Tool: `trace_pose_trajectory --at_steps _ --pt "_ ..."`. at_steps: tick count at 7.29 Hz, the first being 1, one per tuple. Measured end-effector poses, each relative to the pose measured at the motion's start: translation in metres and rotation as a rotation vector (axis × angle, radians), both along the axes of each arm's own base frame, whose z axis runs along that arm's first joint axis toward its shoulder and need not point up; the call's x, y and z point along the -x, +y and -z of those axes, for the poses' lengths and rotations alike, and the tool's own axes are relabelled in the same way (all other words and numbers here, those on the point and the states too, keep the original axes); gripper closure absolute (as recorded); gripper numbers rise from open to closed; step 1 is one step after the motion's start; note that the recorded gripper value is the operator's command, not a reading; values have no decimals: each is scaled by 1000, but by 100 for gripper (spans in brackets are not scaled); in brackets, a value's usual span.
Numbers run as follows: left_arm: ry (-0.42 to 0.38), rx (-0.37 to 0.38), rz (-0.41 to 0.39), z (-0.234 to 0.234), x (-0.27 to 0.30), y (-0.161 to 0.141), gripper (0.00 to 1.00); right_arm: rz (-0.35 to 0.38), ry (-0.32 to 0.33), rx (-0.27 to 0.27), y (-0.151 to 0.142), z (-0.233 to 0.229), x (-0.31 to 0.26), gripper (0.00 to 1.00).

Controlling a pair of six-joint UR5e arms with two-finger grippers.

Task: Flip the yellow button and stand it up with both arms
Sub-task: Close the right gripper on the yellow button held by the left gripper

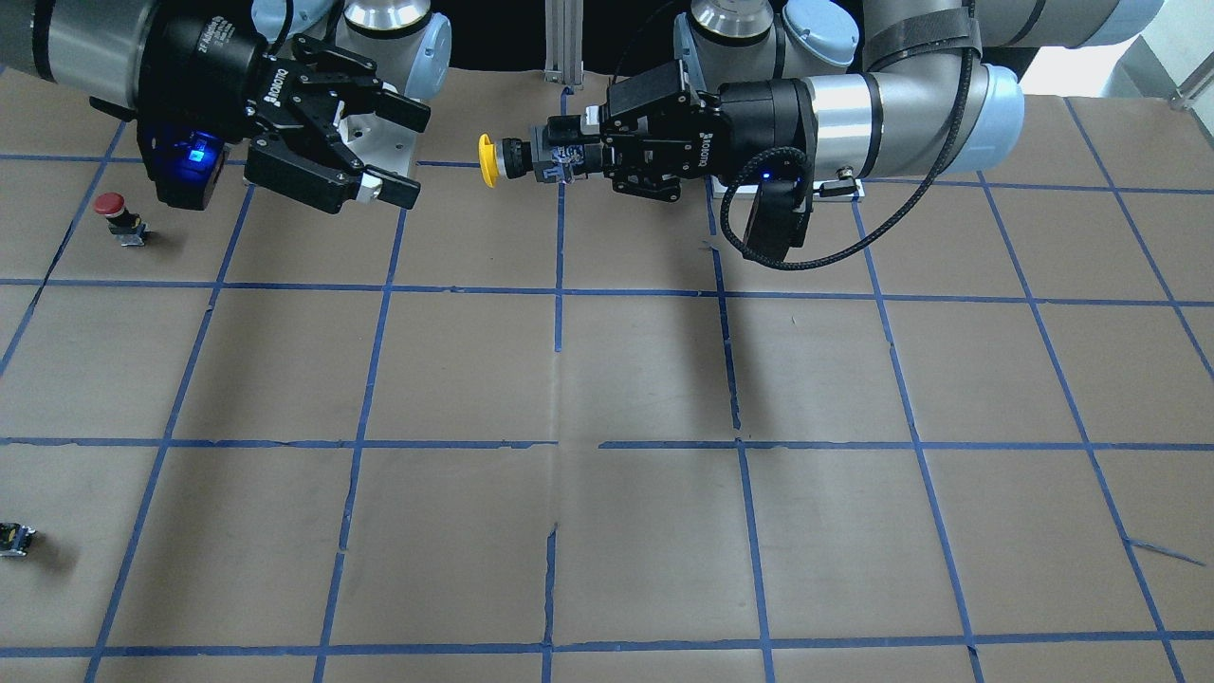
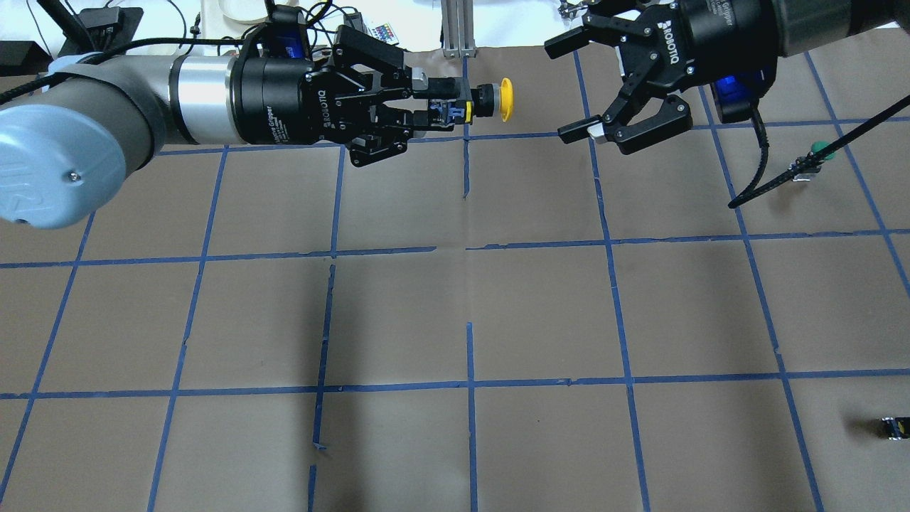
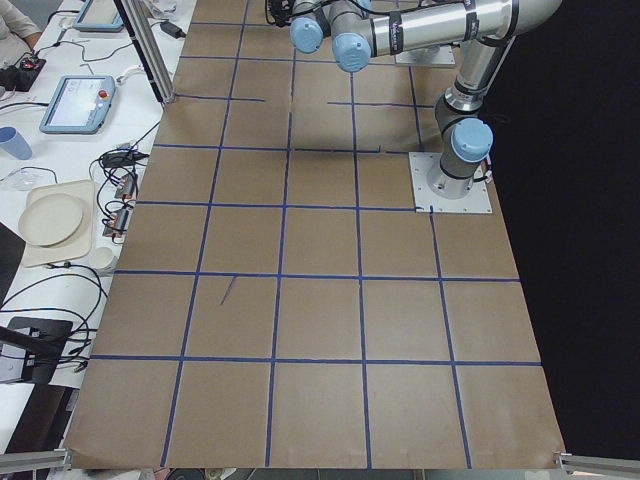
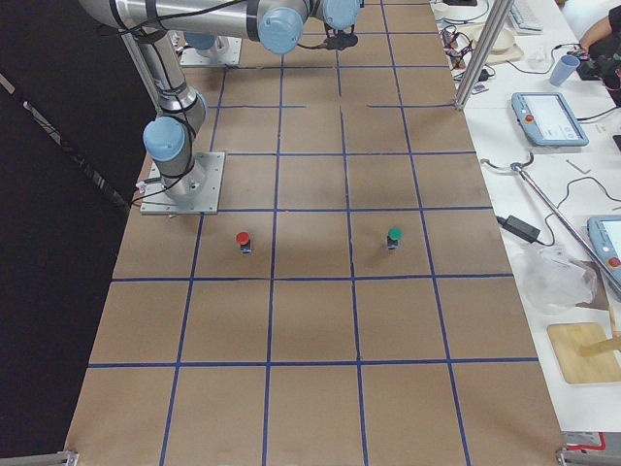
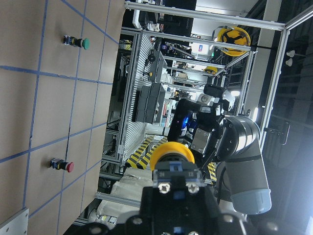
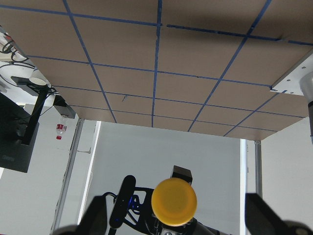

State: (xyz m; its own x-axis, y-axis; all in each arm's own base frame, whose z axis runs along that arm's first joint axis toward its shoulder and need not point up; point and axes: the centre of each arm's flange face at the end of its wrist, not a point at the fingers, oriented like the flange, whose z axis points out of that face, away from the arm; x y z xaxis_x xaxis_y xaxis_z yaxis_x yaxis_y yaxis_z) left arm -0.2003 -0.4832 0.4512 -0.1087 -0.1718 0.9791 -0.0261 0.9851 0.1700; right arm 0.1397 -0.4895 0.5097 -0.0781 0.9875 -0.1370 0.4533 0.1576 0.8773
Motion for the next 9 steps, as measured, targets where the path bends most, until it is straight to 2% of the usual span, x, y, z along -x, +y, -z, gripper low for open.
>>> trace_pose_trajectory --at_steps 2,6,9 --pt "-1 3 4 0 2 1 87 -33 -16 -12 5 1 -21 0" --pt "-2 2 5 -3 2 2 87 -38 -35 -35 1 8 -29 2" --pt "-3 -1 6 -1 2 2 87 -28 -69 -27 -2 6 -31 16"
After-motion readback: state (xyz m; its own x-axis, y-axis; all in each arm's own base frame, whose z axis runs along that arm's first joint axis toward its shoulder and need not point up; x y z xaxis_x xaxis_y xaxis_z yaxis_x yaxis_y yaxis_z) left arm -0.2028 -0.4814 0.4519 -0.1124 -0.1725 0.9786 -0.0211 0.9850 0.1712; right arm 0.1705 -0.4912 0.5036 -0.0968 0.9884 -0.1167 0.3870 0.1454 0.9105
